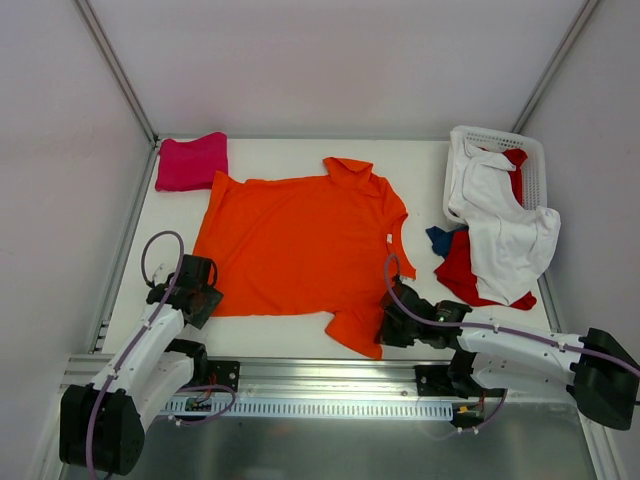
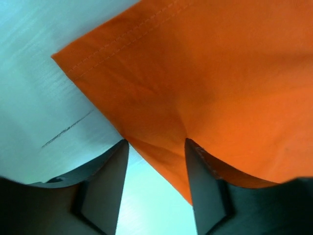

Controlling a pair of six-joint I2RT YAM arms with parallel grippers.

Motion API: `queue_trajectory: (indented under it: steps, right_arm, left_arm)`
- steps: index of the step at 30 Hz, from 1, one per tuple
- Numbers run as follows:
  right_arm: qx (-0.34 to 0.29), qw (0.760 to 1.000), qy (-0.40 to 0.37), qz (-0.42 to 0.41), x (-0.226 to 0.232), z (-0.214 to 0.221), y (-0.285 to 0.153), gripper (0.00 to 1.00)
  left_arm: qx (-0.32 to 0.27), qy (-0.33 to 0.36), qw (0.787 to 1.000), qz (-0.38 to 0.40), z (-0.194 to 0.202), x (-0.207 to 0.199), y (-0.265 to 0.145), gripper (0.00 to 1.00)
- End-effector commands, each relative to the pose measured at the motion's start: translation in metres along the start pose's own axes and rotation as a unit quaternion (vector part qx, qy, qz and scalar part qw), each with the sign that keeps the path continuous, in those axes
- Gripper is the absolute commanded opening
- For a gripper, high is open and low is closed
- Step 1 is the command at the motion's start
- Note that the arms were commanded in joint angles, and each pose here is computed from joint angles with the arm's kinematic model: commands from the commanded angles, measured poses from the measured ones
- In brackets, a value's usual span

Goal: Fold and stack the t-shirts
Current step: Grap the side of the flattened tshirt closest away from the robot with both arms

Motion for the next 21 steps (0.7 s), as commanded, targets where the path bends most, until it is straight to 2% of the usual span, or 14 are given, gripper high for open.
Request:
queue_trajectory:
  steps: [1, 8, 12, 13, 14, 18, 21]
  right_arm:
    - [-0.007, 1.0, -0.006, 0.0, 0.004, -0.007, -0.005, 0.01]
    - [-0.005, 1.0, -0.005, 0.006, 0.0, -0.01, -0.004, 0.01]
    - [-0.007, 1.0, -0.002, 0.007, -0.001, -0.011, -0.004, 0.01]
    - [-0.007, 1.0, -0.002, 0.008, -0.002, -0.012, -0.004, 0.0]
    - [-0.008, 1.0, -0.002, 0.008, -0.001, -0.013, -0.004, 0.0]
    - [-0.016, 1.0, -0.01, 0.023, -0.003, -0.016, -0.011, 0.01]
    - [-0.045, 0.998, -0.016, 0.035, -0.003, -0.025, -0.027, 0.01]
  left_arm:
    - [0.013, -0.014, 0.999, -0.038, 0.01, 0.01, 0.01, 0.49]
    - [0.016, -0.024, 0.999, -0.044, 0.008, 0.005, 0.014, 0.3]
    - [0.017, -0.021, 0.999, -0.046, 0.007, 0.004, 0.015, 0.14]
    - [0.016, -0.019, 0.999, -0.046, 0.007, 0.004, 0.014, 0.05]
    - [0.017, -0.018, 0.999, -0.045, 0.007, 0.004, 0.014, 0.0]
    - [0.016, -0.003, 1.0, -0.023, 0.003, -0.003, 0.008, 0.0]
    - [0.013, 0.01, 1.0, 0.006, -0.001, -0.008, -0.003, 0.0]
Point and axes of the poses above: each gripper's point midway between its finger pads, its own y axis out along the fingers, its own x axis along the line the jaws close on, z = x × y, the point moved 6 cm from there along -y, back along the fingers, and after that the axes turned 12 degrees about y, right-handed, at the moved point
